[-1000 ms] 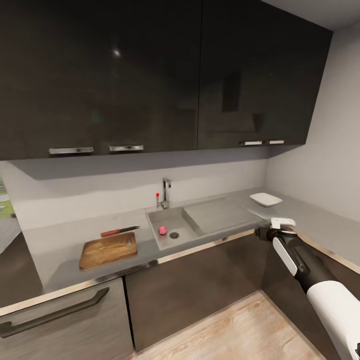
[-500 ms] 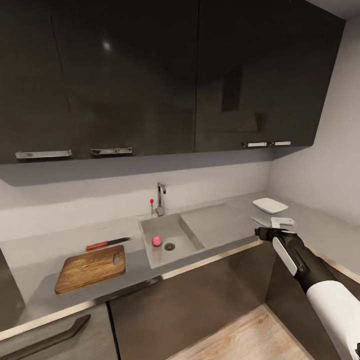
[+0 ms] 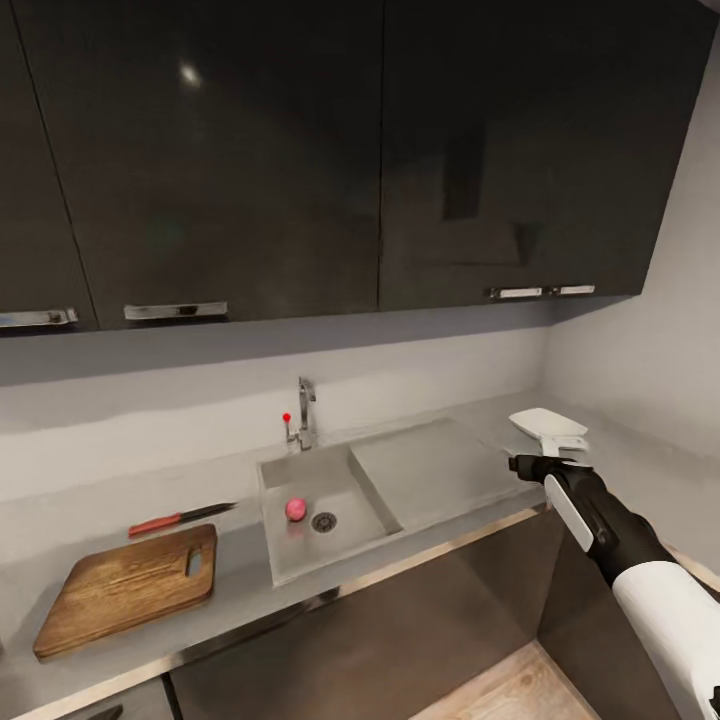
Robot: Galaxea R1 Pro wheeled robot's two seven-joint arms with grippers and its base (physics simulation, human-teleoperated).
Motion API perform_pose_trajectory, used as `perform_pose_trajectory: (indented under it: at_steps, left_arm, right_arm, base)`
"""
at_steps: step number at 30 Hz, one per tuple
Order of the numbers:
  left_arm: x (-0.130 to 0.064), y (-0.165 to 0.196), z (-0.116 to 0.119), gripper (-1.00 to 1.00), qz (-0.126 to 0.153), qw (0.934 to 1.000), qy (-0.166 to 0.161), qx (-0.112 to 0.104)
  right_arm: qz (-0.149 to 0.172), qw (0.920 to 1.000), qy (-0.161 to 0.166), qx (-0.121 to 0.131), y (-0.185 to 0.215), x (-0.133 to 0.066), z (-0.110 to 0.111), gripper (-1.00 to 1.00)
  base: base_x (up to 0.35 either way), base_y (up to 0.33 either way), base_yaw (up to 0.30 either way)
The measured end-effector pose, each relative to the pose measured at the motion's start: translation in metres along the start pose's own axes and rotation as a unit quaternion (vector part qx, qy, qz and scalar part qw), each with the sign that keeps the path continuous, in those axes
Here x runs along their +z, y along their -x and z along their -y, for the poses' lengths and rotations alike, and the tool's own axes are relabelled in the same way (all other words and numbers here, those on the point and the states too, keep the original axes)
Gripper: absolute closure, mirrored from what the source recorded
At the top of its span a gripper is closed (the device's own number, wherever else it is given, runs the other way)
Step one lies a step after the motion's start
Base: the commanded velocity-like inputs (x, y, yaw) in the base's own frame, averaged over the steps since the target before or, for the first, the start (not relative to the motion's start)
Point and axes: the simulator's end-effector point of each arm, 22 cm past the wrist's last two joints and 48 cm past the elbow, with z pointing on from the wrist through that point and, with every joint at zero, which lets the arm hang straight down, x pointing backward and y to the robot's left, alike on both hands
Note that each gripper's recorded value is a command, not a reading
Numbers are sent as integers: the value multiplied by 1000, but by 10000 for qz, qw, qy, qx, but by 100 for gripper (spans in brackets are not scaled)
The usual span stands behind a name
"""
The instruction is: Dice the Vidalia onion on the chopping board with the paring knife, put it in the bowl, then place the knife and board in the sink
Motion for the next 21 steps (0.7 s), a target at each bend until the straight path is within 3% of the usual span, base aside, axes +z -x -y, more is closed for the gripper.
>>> perform_pose_trajectory:
  at_steps: [5, 21]
  left_arm:
    - [-1, -7, 5, -100, -79, 10000, -13, -47]
    - [-4, -18, 11, -100, -197, 9998, -27, -90]
  right_arm:
    - [-1, 10000, 4, 0, 0, 0, -1, -100]
    - [-7, 10000, -2, 3, 0, 1, 0, -100]
  base:
    - [191, -168, 0]
    - [7, -259, 0]
